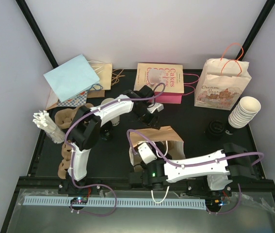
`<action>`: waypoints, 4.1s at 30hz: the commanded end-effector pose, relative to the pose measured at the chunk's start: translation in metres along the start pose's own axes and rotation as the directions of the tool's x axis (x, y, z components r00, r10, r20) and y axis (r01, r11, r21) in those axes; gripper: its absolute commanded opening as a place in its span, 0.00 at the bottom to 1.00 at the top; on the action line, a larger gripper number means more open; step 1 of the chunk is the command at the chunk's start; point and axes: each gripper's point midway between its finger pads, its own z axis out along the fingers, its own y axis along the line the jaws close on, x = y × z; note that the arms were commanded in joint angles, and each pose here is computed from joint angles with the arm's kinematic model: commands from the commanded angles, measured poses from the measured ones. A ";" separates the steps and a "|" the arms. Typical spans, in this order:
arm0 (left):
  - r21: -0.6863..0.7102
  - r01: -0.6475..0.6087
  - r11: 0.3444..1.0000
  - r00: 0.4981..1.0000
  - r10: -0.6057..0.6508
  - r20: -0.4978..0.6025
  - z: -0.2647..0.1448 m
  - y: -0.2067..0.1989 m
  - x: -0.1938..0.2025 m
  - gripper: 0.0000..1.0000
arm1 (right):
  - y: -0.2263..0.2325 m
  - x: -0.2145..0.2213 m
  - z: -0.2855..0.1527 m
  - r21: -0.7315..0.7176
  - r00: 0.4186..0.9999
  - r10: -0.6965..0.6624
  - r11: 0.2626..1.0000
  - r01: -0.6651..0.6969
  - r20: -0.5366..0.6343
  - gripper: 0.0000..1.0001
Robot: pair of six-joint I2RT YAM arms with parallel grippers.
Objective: Pack the takeout coffee
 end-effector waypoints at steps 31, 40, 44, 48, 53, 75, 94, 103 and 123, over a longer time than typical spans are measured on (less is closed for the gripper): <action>-0.069 0.371 0.926 0.799 -0.281 0.531 -0.147 0.014 0.123 0.33 | 0.001 0.000 -0.007 -0.213 0.983 0.175 0.964 -0.160 0.053 0.42; 0.036 0.417 0.908 0.817 -0.392 0.423 -0.080 0.026 0.137 0.09 | 0.023 0.002 -0.010 -0.333 0.978 0.203 0.925 -0.181 0.034 0.42; 0.033 0.418 0.908 0.833 -0.398 0.384 -0.060 0.029 0.135 0.07 | 0.029 0.003 -0.009 -0.372 0.970 0.238 0.905 -0.207 0.041 0.42; 0.030 0.413 0.910 0.844 -0.394 0.364 -0.049 0.029 0.133 0.06 | 0.034 0.002 -0.010 -0.396 0.964 0.261 0.891 -0.222 0.048 0.42; 0.023 0.406 0.914 0.845 -0.385 0.371 -0.050 0.028 0.130 0.05 | 0.038 -0.002 -0.013 -0.382 0.965 0.255 0.899 -0.215 0.058 0.41; -0.006 0.399 0.917 0.844 -0.364 0.395 -0.047 0.039 0.150 0.04 | 0.047 -0.029 -0.039 -0.450 0.974 0.214 0.879 -0.158 0.078 0.41; -0.072 0.380 0.922 0.826 -0.303 0.476 -0.078 0.038 0.152 0.03 | 0.059 -0.009 -0.024 -0.422 0.986 0.162 0.897 -0.130 0.041 0.41; -0.124 0.425 0.897 0.769 -0.285 0.572 -0.126 0.047 0.156 0.04 | 0.057 -0.005 -0.021 -0.406 0.989 0.143 0.907 -0.112 0.046 0.41; -0.045 0.370 0.928 0.808 -0.297 0.509 -0.115 0.041 0.122 0.76 | 0.092 0.018 -0.028 -0.426 0.998 0.043 0.904 -0.016 0.055 0.40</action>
